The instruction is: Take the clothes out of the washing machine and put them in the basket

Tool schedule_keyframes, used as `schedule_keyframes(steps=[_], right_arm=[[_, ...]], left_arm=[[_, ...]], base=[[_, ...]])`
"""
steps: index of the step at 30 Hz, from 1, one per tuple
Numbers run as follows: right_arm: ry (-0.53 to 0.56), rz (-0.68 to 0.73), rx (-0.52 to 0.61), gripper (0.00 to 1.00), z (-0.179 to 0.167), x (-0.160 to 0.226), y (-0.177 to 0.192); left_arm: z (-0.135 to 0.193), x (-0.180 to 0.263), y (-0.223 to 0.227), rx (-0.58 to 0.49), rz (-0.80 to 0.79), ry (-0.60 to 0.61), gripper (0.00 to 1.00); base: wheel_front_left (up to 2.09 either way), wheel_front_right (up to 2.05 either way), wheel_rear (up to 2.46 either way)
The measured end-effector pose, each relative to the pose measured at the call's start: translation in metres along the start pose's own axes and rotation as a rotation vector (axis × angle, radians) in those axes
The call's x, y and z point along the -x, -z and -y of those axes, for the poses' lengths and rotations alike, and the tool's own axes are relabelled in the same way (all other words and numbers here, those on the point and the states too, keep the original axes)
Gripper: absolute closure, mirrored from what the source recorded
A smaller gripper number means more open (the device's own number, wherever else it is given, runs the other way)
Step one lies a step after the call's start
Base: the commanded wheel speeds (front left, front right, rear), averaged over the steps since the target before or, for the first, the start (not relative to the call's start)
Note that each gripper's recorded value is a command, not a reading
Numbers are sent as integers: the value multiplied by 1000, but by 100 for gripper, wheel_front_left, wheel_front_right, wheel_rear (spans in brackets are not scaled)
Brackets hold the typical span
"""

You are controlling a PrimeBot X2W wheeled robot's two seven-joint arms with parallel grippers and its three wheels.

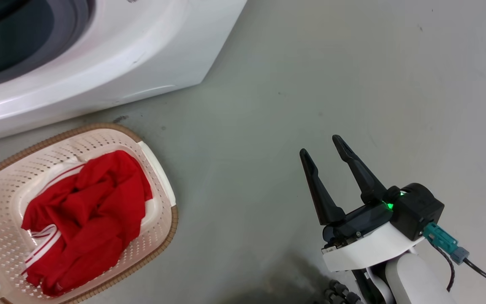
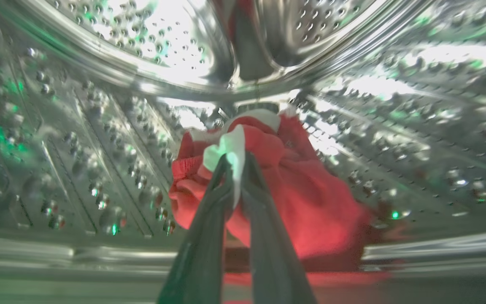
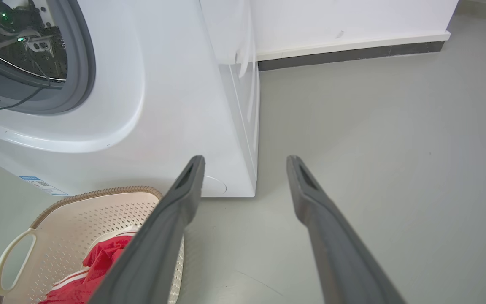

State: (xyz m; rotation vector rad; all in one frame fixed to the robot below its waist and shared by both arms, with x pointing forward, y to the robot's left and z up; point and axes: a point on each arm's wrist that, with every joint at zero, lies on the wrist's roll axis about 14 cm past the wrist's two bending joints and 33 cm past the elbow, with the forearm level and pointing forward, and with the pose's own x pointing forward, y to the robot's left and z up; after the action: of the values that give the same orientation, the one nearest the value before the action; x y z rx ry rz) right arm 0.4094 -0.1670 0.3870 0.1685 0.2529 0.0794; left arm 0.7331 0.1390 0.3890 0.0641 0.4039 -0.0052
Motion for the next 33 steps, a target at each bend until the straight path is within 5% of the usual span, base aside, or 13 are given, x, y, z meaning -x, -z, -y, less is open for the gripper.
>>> schedule_keyframes(steps=[11,19,33], right_arm=[[-28,112,39,0,-11,10,-43],[-23,168,53,0,-14,28,-66],[-36,285,39,0,-27,80,-103]], left_arm=[[-10,58,-39,24,290,65,100],[-19,105,-36,75,305,86,100],[-50,247,-44,149,478,66,100]], base=[[0,0,0],[0,0,0],[0,0,0]])
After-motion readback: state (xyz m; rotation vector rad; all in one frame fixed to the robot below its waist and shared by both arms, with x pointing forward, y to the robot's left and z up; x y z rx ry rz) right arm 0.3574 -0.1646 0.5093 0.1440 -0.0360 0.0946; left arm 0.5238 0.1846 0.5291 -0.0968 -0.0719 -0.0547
